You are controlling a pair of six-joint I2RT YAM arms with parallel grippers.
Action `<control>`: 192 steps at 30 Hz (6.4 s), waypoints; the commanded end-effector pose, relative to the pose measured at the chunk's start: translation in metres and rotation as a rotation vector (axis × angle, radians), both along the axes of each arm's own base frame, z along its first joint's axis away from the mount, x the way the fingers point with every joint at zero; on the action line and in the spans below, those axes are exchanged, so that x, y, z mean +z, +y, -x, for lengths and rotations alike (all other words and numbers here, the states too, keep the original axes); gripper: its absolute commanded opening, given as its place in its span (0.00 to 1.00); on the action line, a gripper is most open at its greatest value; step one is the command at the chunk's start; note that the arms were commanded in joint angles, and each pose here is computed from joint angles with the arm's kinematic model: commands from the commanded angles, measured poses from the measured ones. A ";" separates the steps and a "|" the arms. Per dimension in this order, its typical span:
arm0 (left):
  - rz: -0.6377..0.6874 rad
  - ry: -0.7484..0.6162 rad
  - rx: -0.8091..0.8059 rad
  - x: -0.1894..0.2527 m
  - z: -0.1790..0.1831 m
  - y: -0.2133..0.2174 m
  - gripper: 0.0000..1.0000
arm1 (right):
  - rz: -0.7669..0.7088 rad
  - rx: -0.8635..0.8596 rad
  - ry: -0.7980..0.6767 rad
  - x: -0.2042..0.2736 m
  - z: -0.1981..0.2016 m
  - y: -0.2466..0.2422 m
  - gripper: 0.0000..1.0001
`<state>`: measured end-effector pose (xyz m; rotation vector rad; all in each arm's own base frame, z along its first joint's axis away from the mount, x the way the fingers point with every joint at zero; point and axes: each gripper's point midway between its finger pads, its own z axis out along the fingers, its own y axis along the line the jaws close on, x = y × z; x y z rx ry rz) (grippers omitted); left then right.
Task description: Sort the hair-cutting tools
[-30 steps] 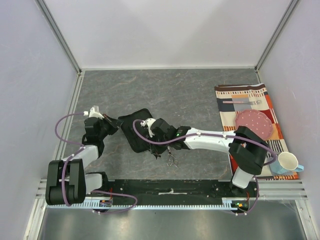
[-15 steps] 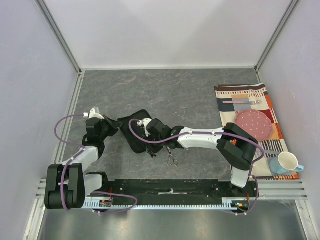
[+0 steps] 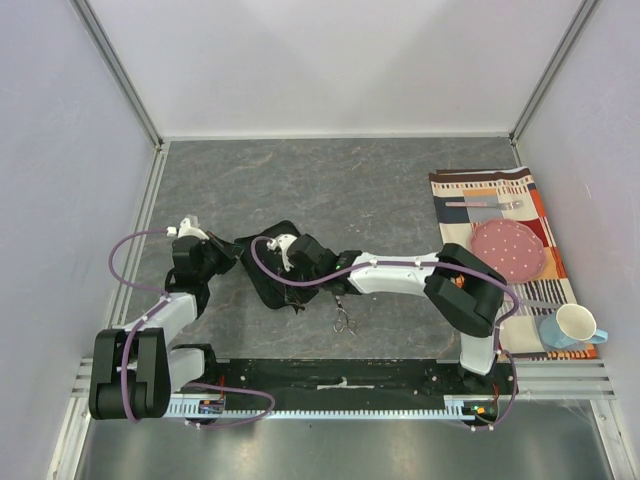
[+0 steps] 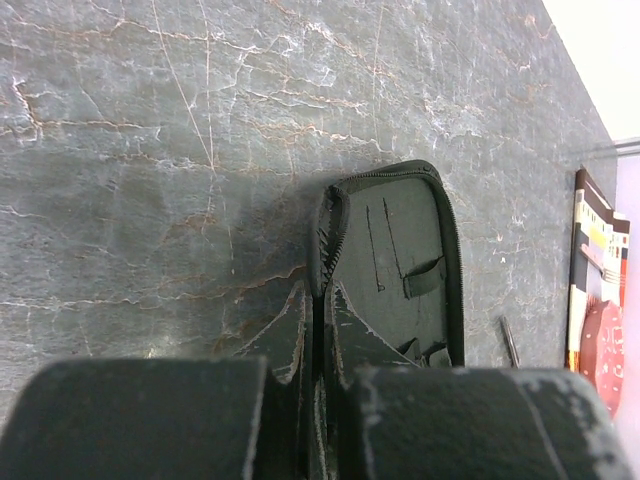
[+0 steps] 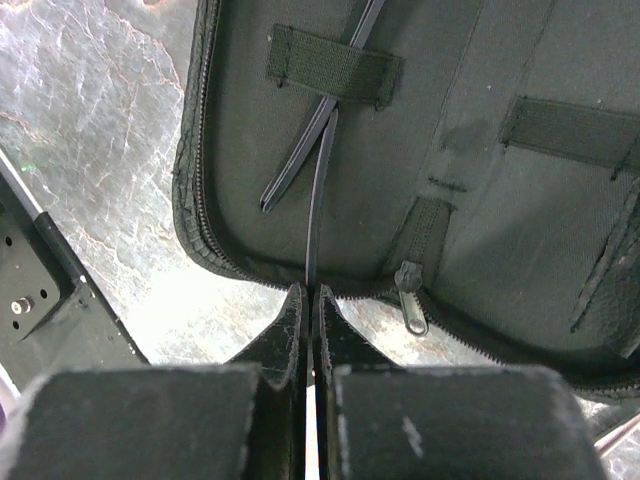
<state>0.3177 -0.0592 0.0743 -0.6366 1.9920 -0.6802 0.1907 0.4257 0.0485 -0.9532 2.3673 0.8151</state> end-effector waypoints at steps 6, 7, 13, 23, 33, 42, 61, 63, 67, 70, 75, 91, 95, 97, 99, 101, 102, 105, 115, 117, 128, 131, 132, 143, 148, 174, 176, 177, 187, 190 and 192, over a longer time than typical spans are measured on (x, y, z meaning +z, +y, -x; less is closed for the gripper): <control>-0.001 -0.027 -0.008 0.009 0.000 -0.004 0.02 | -0.103 0.004 -0.065 0.021 -0.026 0.033 0.00; -0.002 -0.030 -0.010 0.010 0.001 -0.005 0.02 | -0.105 -0.002 -0.065 0.019 -0.029 0.034 0.00; -0.015 -0.039 -0.022 0.012 0.005 -0.010 0.02 | -0.140 -0.045 -0.031 0.023 -0.040 0.043 0.00; -0.025 -0.034 -0.030 0.011 0.008 -0.013 0.02 | -0.209 -0.118 0.006 0.026 -0.047 0.059 0.00; -0.033 -0.033 -0.038 0.011 0.008 -0.015 0.02 | -0.271 -0.184 -0.011 0.040 -0.075 0.073 0.00; -0.040 -0.032 -0.029 0.010 0.009 -0.014 0.02 | -0.260 -0.183 -0.023 0.049 -0.073 0.066 0.08; -0.032 -0.041 -0.016 0.014 0.010 -0.013 0.02 | 0.132 -0.351 -0.262 0.069 -0.060 -0.088 0.48; -0.030 -0.031 -0.014 0.010 0.013 -0.013 0.02 | 0.189 -0.391 -0.271 0.059 -0.057 -0.109 0.50; -0.025 -0.017 -0.027 0.009 0.016 -0.015 0.02 | 0.283 -0.424 -0.246 0.025 -0.041 -0.136 0.54; -0.032 0.004 -0.014 0.008 0.019 -0.013 0.02 | 0.306 -0.432 -0.238 0.012 -0.035 -0.137 0.57; -0.039 0.003 0.016 0.014 0.022 -0.009 0.02 | 0.333 -0.421 -0.218 -0.003 -0.026 -0.128 0.58; -0.037 0.021 0.062 0.010 0.027 -0.005 0.02 | 0.408 -0.447 -0.145 -0.046 0.007 -0.132 0.34; -0.037 0.016 0.065 0.011 0.027 -0.004 0.02 | 0.424 -0.450 -0.143 -0.050 0.015 -0.137 0.24; -0.037 0.015 0.065 0.012 0.028 -0.004 0.02 | 0.431 -0.460 -0.141 -0.052 0.016 -0.142 0.18; -0.038 0.010 0.064 0.013 0.028 -0.004 0.02 | 0.440 -0.464 -0.144 -0.053 0.018 -0.145 0.06; -0.039 0.010 0.060 0.013 0.029 -0.005 0.02 | 0.451 -0.477 -0.157 -0.051 0.016 -0.149 0.00; -0.039 0.010 0.060 0.013 0.029 -0.005 0.02 | 0.454 -0.483 -0.167 -0.049 0.014 -0.151 0.00; -0.043 0.010 0.049 0.013 0.030 -0.006 0.02 | 0.459 -0.485 -0.207 -0.037 0.008 -0.153 0.00; -0.036 0.037 -0.010 0.010 0.038 -0.016 0.02 | 0.434 -0.403 -0.305 0.016 0.007 -0.158 0.00; -0.033 0.053 -0.015 0.007 0.041 -0.017 0.02 | 0.442 -0.349 -0.325 0.024 0.012 -0.151 0.00; 0.027 0.089 -0.059 0.008 0.052 -0.029 0.02 | 0.353 -0.126 -0.197 0.027 0.045 -0.101 0.00; 0.029 0.124 -0.072 0.003 0.058 -0.030 0.02 | 0.351 -0.091 -0.164 0.019 0.050 -0.089 0.00; 0.030 0.124 -0.075 0.003 0.058 -0.031 0.02 | 0.363 -0.088 -0.156 0.013 0.050 -0.087 0.00; 0.038 0.125 -0.093 -0.002 0.066 -0.034 0.02 | 0.388 -0.083 -0.114 -0.011 0.048 -0.064 0.00; 0.034 0.120 -0.096 -0.003 0.068 -0.033 0.02 | 0.391 -0.100 -0.111 -0.014 0.043 -0.054 0.00; 0.029 0.105 -0.129 -0.001 0.070 -0.037 0.02 | 0.366 -0.273 -0.170 -0.034 -0.046 -0.025 0.00; 0.029 0.105 -0.129 -0.001 0.070 -0.037 0.02 | 0.339 -0.282 -0.180 -0.033 -0.052 -0.017 0.00; 0.027 0.105 -0.125 -0.001 0.069 -0.036 0.02 | 0.330 -0.283 -0.182 -0.032 -0.054 -0.015 0.00; 0.018 0.106 -0.108 -0.001 0.068 -0.033 0.02 | 0.295 -0.289 -0.223 0.009 -0.048 -0.027 0.40; 0.014 0.107 -0.104 -0.002 0.068 -0.032 0.02 | 0.301 -0.299 -0.240 0.024 -0.037 -0.039 0.42; 0.012 0.102 -0.101 0.000 0.067 -0.032 0.02 | 0.302 -0.301 -0.233 0.027 -0.026 -0.044 0.42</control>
